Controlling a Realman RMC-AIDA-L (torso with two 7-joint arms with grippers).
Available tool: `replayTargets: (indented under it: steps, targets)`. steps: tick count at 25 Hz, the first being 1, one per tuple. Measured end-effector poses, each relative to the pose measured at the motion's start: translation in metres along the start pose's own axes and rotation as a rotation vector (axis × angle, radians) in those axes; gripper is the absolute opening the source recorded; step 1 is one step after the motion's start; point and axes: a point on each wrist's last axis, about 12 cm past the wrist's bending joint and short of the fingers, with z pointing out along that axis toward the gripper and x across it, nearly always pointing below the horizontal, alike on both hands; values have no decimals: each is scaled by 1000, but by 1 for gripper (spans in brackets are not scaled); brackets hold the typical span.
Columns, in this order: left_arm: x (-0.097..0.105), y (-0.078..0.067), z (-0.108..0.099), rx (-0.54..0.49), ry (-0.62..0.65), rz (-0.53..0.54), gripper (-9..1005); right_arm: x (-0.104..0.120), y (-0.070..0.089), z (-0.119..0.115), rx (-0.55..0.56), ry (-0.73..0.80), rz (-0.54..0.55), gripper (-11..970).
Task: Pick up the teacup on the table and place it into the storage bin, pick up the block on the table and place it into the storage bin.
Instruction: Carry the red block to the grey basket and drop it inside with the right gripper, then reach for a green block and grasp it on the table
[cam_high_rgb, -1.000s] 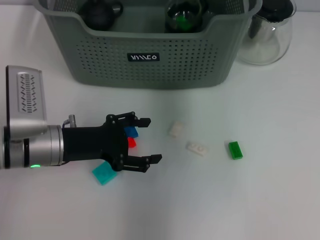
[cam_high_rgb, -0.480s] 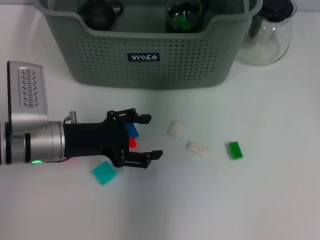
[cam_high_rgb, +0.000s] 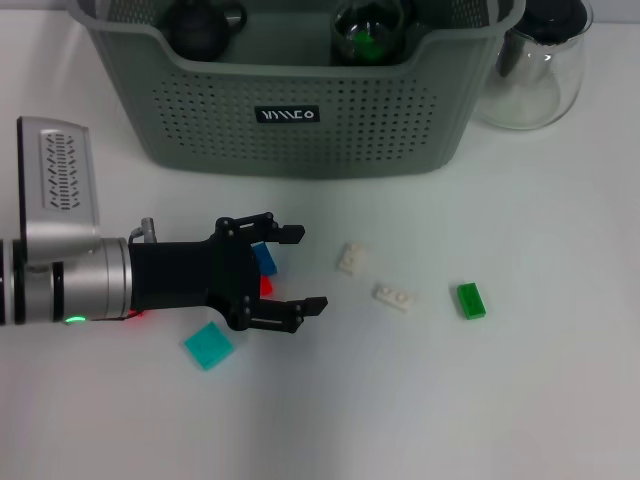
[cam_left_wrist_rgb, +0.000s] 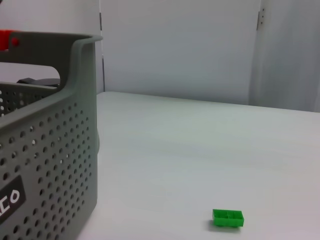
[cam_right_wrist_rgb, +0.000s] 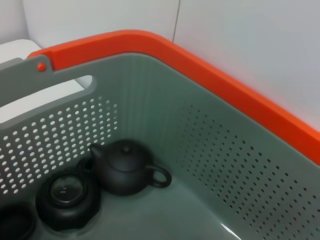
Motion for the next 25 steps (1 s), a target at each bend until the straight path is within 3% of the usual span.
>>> replayTargets:
  steps: [4,13,20,25]
  targets:
    - [0,0,0,0,0,0,887,0,-2,-1,11,-9,2,130]
    - [1,-1,-1,-1,1,-3,888,-4,-4,-12,19,-41,-8,495]
    - [2,-2,-2,2,-3,-8,888,-1,-3,-77,-91,-210,-3,663]
    - [2,-3,-2,3,-3,-9,887,29,3,-121,-280,-272,-33,758]
